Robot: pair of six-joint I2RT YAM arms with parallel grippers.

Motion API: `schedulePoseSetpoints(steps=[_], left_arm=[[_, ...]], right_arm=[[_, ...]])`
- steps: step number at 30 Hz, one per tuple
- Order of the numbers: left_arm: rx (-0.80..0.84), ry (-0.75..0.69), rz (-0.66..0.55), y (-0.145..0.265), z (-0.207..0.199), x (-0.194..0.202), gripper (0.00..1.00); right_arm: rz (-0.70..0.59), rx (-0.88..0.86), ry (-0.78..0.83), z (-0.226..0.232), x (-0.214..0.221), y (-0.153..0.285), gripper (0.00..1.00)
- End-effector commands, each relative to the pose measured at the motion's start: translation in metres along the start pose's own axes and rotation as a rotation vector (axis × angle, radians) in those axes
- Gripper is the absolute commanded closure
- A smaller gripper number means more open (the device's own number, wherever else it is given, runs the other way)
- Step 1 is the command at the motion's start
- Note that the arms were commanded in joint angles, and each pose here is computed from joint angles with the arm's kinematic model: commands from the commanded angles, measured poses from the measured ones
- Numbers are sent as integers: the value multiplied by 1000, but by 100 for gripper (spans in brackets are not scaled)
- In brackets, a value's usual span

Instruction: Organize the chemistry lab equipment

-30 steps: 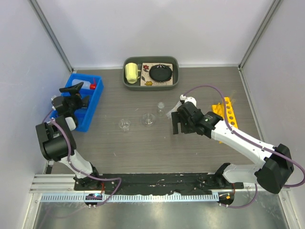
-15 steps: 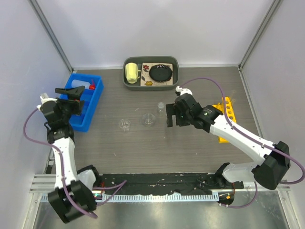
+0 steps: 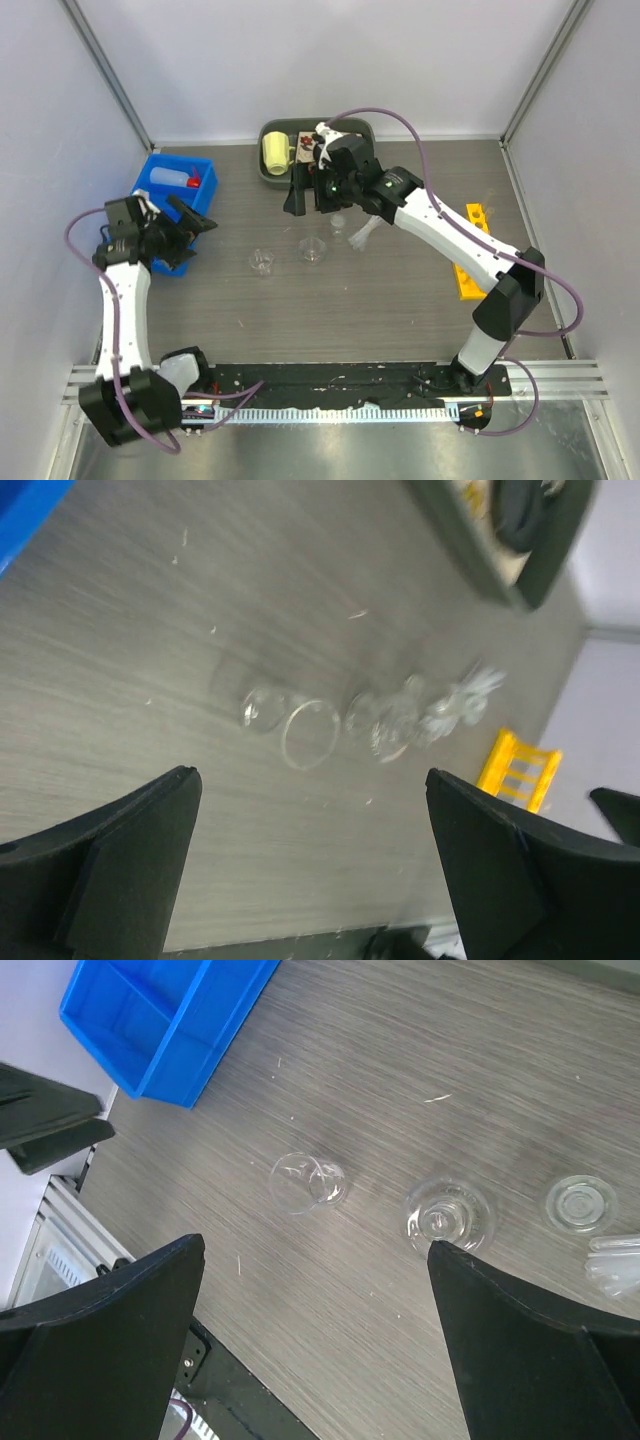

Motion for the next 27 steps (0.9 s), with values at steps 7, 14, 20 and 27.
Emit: schedulePoseSetpoints(steps=[7,14,20,27], left_arm=[[-443,-398,-25,-14,-5,-21,0],[-687,-552,-106,-28,-2,-47,0],[-666,-599,30,-81,3,-55,0],[-680,-669,-12,-108,6,-68,0]], right_arm=[[-3,-44,42,14,11,5,0],[36,-11,66,1,48,9,0],[46,-17,66,-5,72,18,1],[15,-89,26,-7,93,32,0]])
Point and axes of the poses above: each gripper's point midway between its finger pads, its own y axis back along the fingers, its own z axis along the line the jaws close on, x = y × z, the point moved 9 cm from there along y, back along the fingers, and after that the axes turned 1 degree about y, right-handed, at the moved point
